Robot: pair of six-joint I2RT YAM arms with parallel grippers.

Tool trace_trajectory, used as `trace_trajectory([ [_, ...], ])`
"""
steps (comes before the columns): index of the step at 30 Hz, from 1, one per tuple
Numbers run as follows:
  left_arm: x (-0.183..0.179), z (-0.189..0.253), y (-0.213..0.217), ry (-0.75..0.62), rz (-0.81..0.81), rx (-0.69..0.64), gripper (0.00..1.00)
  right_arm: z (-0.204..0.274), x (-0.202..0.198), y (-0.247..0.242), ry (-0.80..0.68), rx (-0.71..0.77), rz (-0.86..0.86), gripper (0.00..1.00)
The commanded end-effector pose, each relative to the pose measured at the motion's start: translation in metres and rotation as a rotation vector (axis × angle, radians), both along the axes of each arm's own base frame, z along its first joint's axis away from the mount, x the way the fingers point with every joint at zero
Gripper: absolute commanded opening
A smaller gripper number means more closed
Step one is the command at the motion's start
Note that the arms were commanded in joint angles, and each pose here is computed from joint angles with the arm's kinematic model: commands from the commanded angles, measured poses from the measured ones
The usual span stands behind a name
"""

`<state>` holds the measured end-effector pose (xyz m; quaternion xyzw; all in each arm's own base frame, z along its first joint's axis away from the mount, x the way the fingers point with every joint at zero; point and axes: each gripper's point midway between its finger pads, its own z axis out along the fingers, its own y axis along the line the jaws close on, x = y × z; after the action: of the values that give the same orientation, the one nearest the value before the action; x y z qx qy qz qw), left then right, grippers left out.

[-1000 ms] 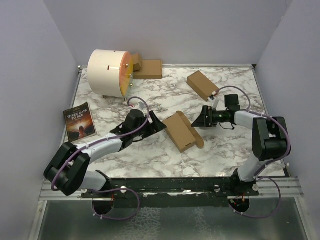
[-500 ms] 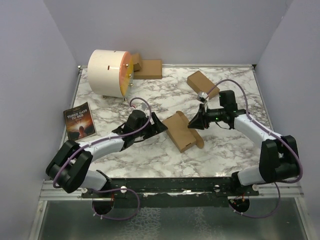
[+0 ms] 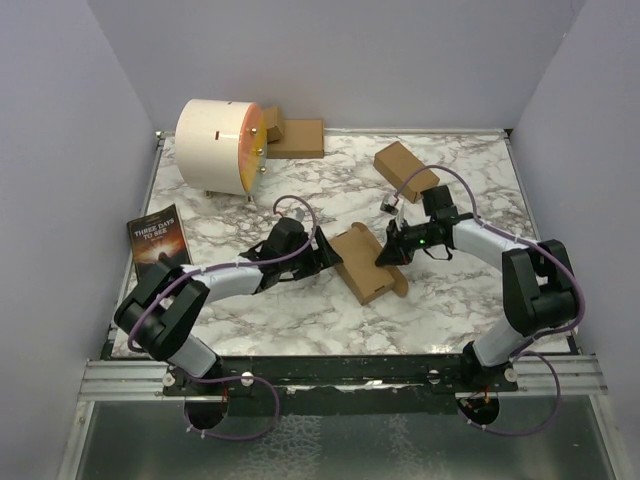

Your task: Fold the paper box

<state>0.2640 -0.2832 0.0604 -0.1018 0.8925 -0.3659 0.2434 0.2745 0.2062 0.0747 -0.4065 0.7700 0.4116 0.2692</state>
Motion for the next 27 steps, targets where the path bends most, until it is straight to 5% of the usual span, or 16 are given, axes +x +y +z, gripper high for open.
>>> trace_trajectory([
  [1,0.014,0.014,-0.019,-0.051,-0.051,-0.033,0.78,-0.019,0.007,-0.012,0.003,-0.110,-0.042,0.06],
  [15,0.035,-0.023,-0.027,0.008,-0.124,0.145,0.75,0.004,-0.016,0.001,-0.001,0.013,0.087,0.10],
  [27,0.051,-0.010,-0.014,-0.069,-0.091,0.226,0.80,0.073,-0.028,-0.004,-0.186,0.197,0.170,0.29],
])
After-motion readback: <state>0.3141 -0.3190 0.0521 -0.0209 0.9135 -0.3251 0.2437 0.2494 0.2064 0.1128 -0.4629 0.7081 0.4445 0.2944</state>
